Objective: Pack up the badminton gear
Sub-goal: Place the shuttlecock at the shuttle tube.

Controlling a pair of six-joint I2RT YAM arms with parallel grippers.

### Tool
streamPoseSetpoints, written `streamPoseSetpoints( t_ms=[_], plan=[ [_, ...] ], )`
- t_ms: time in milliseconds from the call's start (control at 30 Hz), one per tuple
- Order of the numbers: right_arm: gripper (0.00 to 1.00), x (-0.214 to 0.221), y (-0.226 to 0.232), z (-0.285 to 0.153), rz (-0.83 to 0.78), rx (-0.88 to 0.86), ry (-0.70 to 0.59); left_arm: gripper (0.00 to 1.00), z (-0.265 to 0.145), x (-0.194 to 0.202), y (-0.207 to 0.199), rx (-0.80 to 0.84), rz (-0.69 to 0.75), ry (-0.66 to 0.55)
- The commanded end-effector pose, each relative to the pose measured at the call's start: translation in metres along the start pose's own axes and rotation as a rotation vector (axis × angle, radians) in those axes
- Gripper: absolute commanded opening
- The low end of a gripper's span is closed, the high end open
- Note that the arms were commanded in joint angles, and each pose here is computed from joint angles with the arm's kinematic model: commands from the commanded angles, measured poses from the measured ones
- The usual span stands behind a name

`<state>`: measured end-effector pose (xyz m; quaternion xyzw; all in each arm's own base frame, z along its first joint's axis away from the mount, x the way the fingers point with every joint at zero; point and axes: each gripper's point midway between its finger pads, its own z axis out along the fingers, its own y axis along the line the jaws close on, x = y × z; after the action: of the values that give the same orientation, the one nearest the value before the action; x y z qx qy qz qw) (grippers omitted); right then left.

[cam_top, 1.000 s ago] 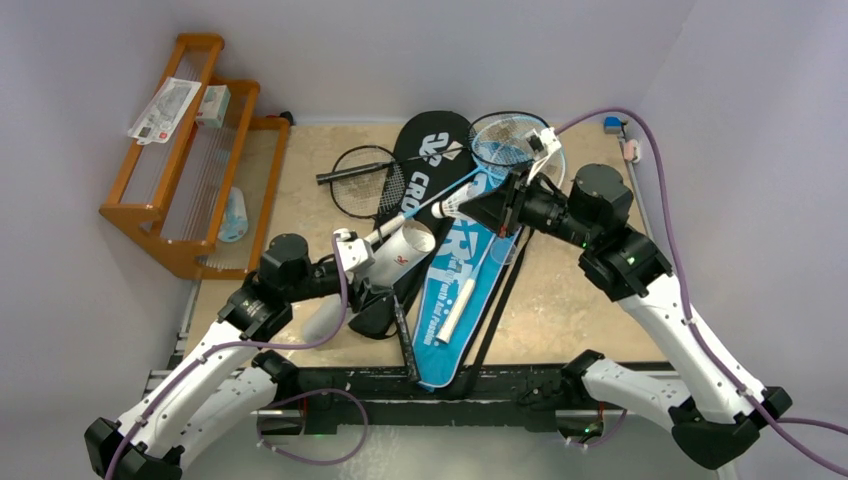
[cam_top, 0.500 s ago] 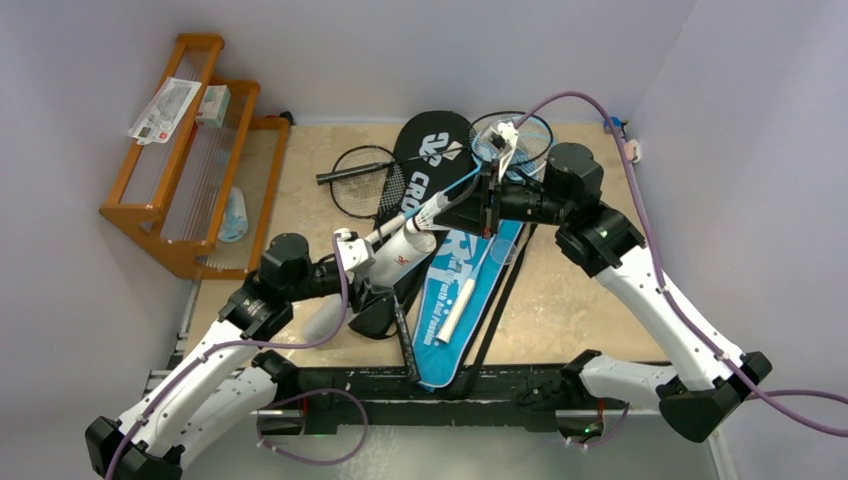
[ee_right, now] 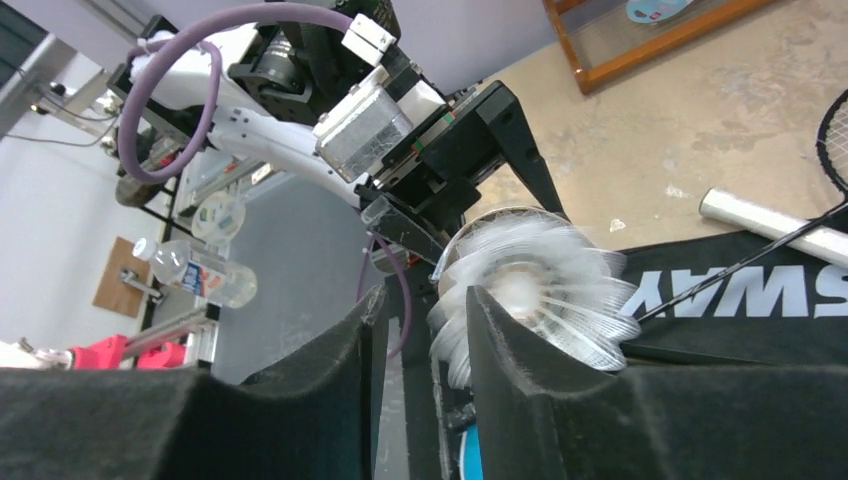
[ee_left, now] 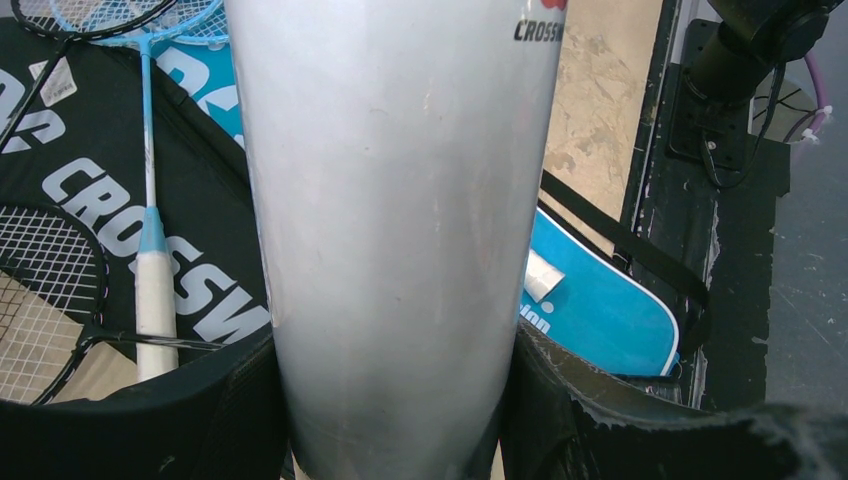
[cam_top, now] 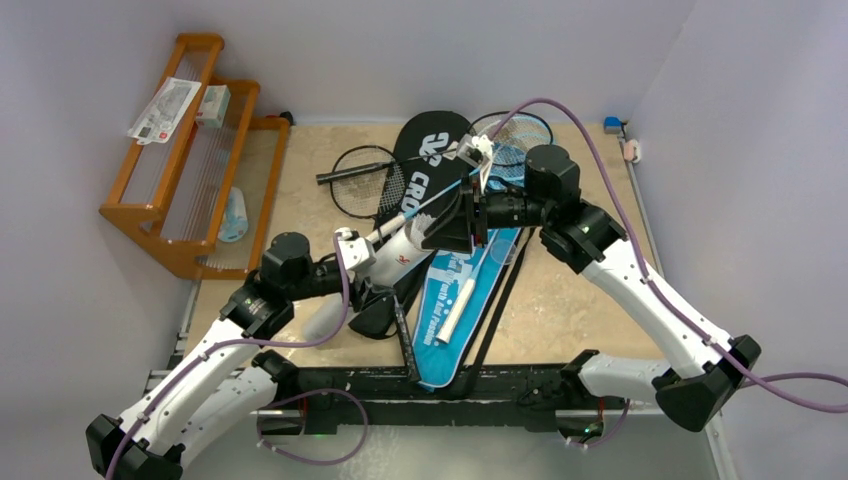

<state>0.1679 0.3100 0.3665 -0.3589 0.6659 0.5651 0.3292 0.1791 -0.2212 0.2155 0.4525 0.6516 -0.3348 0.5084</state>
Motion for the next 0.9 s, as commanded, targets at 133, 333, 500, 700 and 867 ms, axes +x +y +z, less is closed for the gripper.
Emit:
streamPoseSetpoints(
  t_ms=[133, 333, 500, 700, 867],
  plan=[
    [0.51, 0.013, 0.002, 0.003, 0.012, -0.050, 0.046, 0.45, 0.000, -0.020, -0.002, 0.022, 0.042, -0.071],
    [0.72, 0.020, -0.003, 0.008, 0.026, -0.067, 0.072, 0.45, 0.000, -0.020, -0.003, 0.023, 0.042, -0.072],
    [0.78, 0.027, -0.001, 0.019, 0.047, -0.122, 0.114, 0.44, 0.000, -0.020, -0.003, 0.026, 0.042, -0.071],
    [0.81, 0.040, 0.003, 0.037, 0.064, -0.160, 0.180, 0.45, 0.001, -0.018, -0.002, 0.020, 0.038, -0.064],
    [0.82, 0.046, 0.002, 0.043, 0.072, -0.166, 0.197, 0.44, 0.002, -0.017, -0.001, 0.022, 0.033, -0.060]
  ],
)
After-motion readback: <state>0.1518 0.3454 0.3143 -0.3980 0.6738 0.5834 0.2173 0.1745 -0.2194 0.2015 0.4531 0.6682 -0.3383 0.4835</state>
